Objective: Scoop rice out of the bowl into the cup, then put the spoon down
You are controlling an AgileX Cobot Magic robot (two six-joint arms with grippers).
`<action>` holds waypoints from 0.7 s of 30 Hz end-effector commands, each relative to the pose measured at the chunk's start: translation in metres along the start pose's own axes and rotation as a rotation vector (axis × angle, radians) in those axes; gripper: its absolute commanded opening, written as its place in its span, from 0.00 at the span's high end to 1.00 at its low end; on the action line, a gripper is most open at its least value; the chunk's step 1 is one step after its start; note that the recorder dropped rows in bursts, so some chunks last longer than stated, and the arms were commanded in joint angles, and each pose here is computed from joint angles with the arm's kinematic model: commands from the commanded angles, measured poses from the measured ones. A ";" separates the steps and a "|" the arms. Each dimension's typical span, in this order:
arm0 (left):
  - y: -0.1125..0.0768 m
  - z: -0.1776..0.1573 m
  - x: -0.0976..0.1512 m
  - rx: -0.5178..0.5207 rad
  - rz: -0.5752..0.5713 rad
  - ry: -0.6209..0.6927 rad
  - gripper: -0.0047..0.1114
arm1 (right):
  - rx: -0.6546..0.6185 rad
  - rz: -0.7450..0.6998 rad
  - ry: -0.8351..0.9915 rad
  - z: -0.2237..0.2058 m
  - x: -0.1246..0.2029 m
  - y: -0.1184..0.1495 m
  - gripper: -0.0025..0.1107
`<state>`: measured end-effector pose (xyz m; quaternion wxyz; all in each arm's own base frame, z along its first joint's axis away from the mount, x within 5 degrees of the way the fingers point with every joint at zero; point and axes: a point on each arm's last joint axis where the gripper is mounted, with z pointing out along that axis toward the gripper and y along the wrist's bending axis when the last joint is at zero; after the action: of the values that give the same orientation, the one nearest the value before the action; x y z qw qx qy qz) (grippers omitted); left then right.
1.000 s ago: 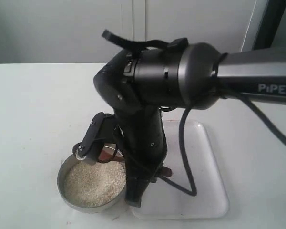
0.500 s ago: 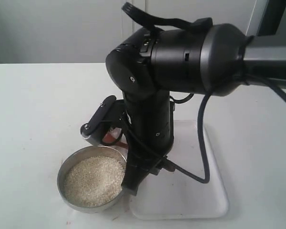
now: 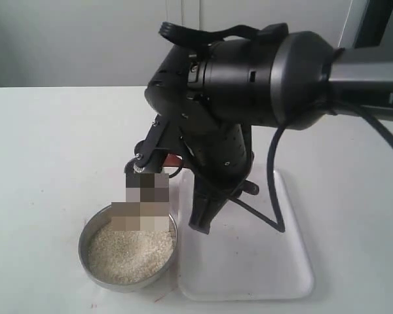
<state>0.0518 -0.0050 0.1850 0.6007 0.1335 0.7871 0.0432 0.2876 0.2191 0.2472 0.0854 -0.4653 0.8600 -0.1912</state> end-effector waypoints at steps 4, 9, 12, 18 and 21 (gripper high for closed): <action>-0.002 0.001 0.007 0.021 -0.009 0.056 0.84 | 0.047 0.000 -0.001 0.010 -0.022 -0.008 0.98; -0.002 0.001 0.007 0.021 -0.009 0.056 0.84 | 0.053 -0.013 0.005 0.019 -0.035 -0.008 0.98; -0.002 0.001 0.007 0.021 -0.009 0.056 0.84 | 0.081 -0.030 0.018 0.023 -0.037 -0.009 0.98; -0.002 0.001 0.007 0.021 -0.009 0.056 0.84 | 0.147 -0.067 0.043 0.031 -0.039 -0.013 0.98; -0.002 0.001 0.007 0.021 -0.009 0.056 0.84 | 0.167 -0.076 0.047 0.031 -0.039 -0.014 0.98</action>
<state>0.0518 -0.0050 0.1850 0.6007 0.1335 0.7871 0.0432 0.3270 0.2391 0.2195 0.0901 -0.4831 0.8306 -0.2618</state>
